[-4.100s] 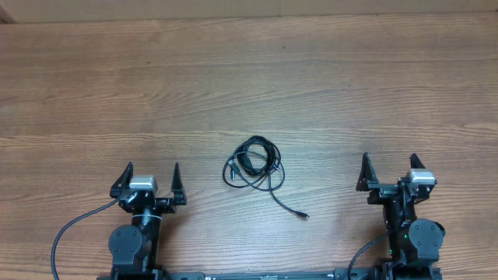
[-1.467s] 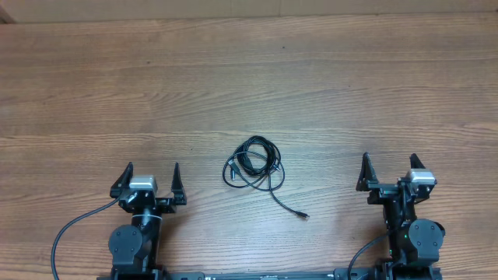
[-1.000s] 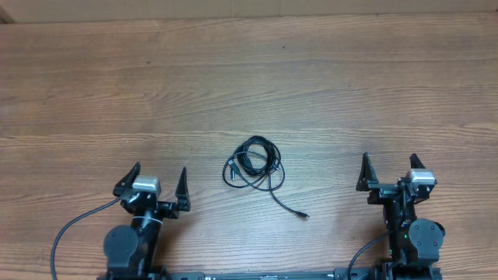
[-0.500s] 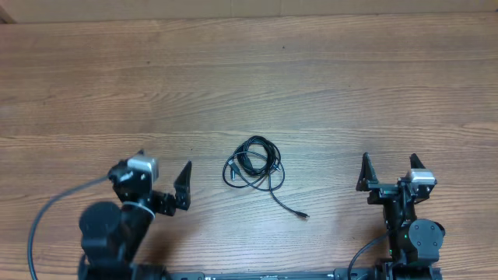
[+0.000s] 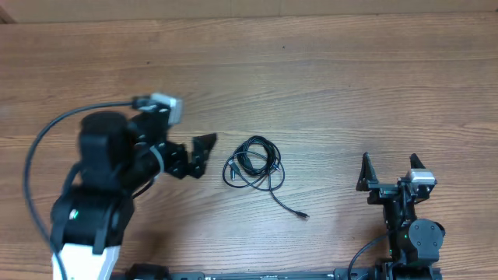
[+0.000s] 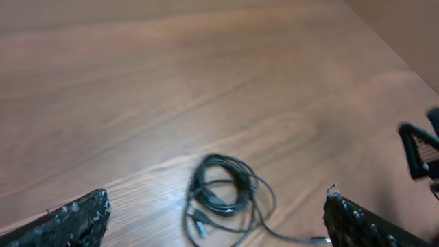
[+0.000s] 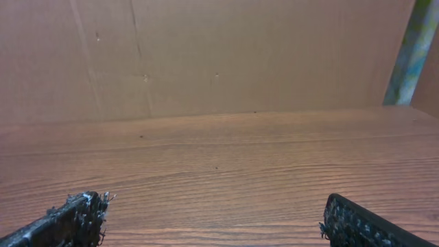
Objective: Untangle cables
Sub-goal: 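Reach the left gripper down to the black cable bundle and grasp it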
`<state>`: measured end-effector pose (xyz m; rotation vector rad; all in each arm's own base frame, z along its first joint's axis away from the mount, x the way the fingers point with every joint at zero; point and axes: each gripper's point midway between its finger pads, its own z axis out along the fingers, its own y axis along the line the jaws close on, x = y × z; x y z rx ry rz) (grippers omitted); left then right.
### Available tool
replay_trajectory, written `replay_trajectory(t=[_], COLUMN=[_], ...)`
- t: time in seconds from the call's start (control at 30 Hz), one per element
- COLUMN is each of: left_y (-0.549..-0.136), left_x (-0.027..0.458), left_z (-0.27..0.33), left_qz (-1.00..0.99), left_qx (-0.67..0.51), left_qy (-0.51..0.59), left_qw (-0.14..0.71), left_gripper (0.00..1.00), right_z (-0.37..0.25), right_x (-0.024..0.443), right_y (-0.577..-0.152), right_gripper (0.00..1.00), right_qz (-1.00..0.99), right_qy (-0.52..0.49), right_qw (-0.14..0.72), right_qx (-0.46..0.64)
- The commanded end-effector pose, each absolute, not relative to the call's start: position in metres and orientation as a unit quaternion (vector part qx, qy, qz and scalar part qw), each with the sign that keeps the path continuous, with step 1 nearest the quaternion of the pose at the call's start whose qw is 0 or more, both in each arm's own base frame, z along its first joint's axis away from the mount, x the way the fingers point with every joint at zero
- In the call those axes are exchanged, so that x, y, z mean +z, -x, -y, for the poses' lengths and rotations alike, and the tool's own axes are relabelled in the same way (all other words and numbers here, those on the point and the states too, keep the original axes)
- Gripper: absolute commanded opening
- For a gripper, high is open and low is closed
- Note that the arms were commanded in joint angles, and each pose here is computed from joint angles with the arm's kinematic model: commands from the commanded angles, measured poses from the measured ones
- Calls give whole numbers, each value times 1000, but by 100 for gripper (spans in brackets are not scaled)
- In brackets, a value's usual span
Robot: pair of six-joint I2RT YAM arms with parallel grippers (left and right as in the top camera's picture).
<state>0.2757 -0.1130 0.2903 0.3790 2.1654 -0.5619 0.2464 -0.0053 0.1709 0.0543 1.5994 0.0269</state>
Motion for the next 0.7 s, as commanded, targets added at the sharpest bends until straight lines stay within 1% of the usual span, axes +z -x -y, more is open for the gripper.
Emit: replay_trajectory(t=[0.0,0.2,0.3,0.5,0.57,0.6,0.63,0.67], left_y=[-284,-309,-320,-344,-347,-349,-350,-353], left_x=[279,242,217,152,132,124,116,108], left_z=[149,171,183,187,192,195,197,198], left_qz=[-862,-878,-878,-909,-914,-915,-916,-918], left_qx=[-253,-262,-242,-138,-116,-108,-99,-88], left_qy=[-197,-206,-252,-272,-279,-284,-289,-292], left_qw=[391,343,328,284,269,264,259,255], left_gripper=[100,99,100,85,84,82,78,71], right_z=[5,5,5,5,5,5,5,5], right_x=[170,170,170,170,170,170,170,170], right_y=[-246,-246,-246,-246,-246,-246,-246,-246], right_gripper=[100,100,100,100,100,100,100,100], right_qz=[-715,-715,-715,-715,-715,-715,-715,-715], right_qy=[-24,-24,-24,-24,-24,-24,-24,-24], right_qw=[699,699,699,699,699,699,699,699], right_qx=[11,11,11,11,11,11,11,11])
